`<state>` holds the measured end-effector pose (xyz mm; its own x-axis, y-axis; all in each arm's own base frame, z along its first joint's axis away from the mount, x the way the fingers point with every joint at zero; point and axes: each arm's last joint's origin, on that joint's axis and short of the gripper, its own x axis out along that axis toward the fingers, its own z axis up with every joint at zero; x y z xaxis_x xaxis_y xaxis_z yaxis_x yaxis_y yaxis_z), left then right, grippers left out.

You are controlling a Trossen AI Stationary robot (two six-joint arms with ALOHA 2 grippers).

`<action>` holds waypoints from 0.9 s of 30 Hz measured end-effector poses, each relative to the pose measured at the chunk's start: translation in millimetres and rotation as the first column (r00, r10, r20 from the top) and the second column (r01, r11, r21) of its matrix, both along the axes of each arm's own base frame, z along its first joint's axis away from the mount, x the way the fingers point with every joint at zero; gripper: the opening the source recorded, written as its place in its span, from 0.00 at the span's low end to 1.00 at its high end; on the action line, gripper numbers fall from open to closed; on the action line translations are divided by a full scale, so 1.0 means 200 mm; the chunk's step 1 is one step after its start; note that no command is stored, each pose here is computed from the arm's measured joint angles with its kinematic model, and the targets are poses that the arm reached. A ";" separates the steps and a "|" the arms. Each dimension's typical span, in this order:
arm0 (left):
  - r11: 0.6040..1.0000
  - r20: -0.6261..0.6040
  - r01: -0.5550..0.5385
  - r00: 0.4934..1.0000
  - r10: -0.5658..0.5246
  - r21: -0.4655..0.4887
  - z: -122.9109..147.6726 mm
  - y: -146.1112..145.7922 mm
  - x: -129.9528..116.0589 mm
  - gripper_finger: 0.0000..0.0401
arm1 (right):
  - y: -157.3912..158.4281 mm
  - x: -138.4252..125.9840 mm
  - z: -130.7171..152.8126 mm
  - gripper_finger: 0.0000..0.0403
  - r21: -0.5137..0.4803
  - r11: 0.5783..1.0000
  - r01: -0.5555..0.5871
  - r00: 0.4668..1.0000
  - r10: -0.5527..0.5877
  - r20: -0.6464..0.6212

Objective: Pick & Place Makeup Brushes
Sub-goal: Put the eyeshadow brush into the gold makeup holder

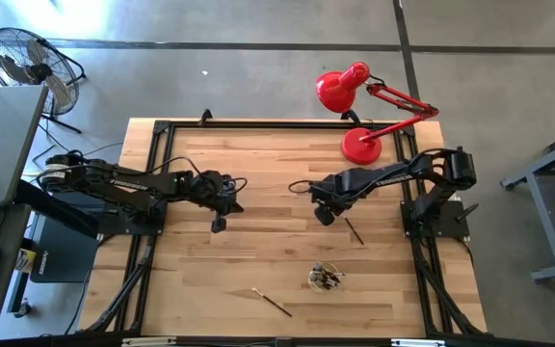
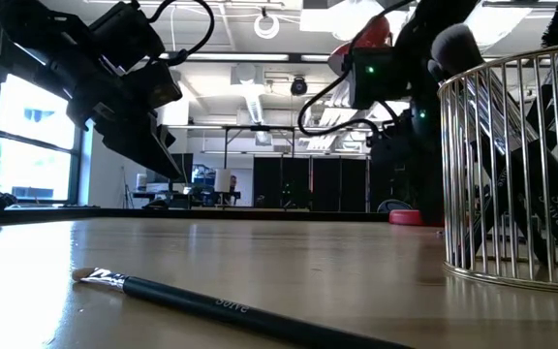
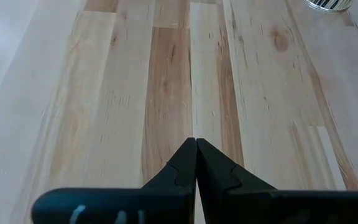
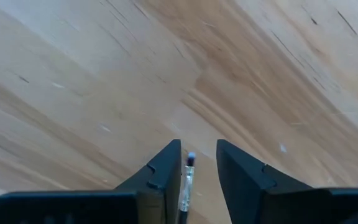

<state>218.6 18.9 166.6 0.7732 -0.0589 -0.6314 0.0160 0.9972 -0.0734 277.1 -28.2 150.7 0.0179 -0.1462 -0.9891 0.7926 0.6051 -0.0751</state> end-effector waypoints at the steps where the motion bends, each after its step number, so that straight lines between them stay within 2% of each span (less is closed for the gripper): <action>1: 1.000 0.000 0.000 1.000 0.000 0.000 0.00 0.00 0.00 0.00 | 0.00 0.00 0.00 0.24 0.001 1.000 0.000 1.000 0.000 0.001; 11: 1.000 0.000 0.001 1.000 -0.001 0.000 0.00 0.00 0.00 0.00 | 0.00 0.00 -0.01 0.24 -0.006 1.000 -0.022 1.000 0.022 -0.013; 21: 1.000 0.000 0.002 1.000 -0.002 0.000 0.00 0.00 0.00 0.00 | 0.00 0.02 -0.12 0.24 0.021 0.999 -0.041 0.994 0.043 -0.097; 27: 1.000 -0.005 0.002 1.000 -0.002 -0.001 0.00 0.00 0.00 0.00 | 0.01 0.02 -0.11 0.19 0.069 0.998 0.011 0.996 -0.005 -0.087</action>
